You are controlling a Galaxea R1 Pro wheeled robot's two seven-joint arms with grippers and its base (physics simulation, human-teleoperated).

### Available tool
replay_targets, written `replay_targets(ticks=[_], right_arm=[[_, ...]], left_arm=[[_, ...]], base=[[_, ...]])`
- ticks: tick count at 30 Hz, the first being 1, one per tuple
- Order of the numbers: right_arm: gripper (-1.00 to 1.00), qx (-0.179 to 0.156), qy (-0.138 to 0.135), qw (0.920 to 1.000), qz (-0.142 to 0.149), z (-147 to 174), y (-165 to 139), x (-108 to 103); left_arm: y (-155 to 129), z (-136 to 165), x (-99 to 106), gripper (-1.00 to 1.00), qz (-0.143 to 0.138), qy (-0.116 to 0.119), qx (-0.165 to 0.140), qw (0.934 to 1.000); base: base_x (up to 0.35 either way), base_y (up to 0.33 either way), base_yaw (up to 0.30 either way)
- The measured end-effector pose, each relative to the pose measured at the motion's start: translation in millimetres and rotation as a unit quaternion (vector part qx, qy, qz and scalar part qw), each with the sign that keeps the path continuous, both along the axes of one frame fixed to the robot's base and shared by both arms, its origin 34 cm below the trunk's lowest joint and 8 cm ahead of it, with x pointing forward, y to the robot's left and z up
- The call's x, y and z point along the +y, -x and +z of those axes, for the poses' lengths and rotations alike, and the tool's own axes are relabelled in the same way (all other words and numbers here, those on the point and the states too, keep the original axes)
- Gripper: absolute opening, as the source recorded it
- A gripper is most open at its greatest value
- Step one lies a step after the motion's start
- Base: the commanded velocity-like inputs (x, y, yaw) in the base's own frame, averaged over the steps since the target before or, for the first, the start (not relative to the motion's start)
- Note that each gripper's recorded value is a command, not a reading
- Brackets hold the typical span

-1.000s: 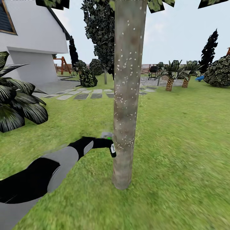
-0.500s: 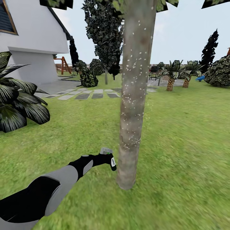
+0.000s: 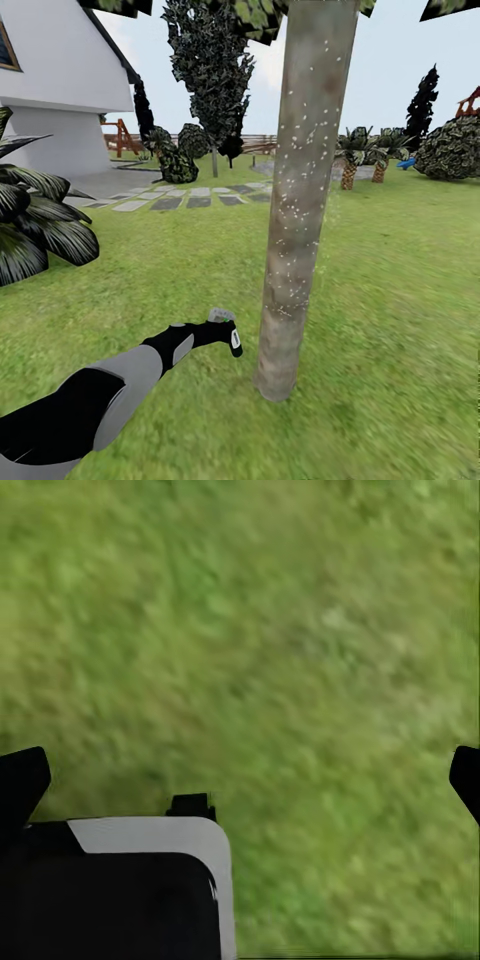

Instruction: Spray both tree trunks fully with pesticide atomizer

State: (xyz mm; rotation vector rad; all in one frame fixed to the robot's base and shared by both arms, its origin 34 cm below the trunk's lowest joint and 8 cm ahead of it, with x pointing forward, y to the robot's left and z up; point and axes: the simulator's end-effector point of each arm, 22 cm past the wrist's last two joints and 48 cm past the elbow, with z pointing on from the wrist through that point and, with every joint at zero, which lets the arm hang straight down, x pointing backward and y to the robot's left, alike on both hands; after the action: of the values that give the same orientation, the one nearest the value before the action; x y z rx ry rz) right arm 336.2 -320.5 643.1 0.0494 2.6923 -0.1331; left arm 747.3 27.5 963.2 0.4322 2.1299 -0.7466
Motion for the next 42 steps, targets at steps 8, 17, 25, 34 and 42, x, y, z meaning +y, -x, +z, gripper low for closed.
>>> replay_targets(ticks=[8, 17, 25, 34, 42], right_arm=[[1.0, -0.003, 0.0, 1.0, 0.0, 1.3, -2.1, 0.0], [1.0, -0.001, -0.001, 1.0, 0.0, 0.4, -0.7, 0.3], [1.0, 0.004, -0.001, 1.0, 0.0, -1.5, 2.3, 0.4], [1.0, 0.007, -0.001, 1.0, 0.0, -3.0, 4.8, 0.3], [1.0, 0.009, -0.001, 1.0, 0.0, -4.0, 6.5, 0.3]], left_arm=[[0.0, 3.6, 0.0, -1.0, 0.0, 0.0, -0.003, 1.0], [0.1, 1.3, 0.0, -1.0, -0.001, -0.001, -0.001, 1.0], [0.4, -3.9, 0.0, -1.0, -0.001, -0.001, 0.003, 1.0], [0.7, -8.2, 0.0, -1.0, -0.001, 0.0, 0.007, 1.0], [1.0, -11.2, 0.0, -1.0, 0.0, 0.0, 0.009, 1.0]], base=[[0.002, 0.35, -0.272], [0.046, 0.35, -0.259], [0.215, 0.327, -0.246], [0.131, 0.336, -0.269], [0.002, 0.35, -0.279]])
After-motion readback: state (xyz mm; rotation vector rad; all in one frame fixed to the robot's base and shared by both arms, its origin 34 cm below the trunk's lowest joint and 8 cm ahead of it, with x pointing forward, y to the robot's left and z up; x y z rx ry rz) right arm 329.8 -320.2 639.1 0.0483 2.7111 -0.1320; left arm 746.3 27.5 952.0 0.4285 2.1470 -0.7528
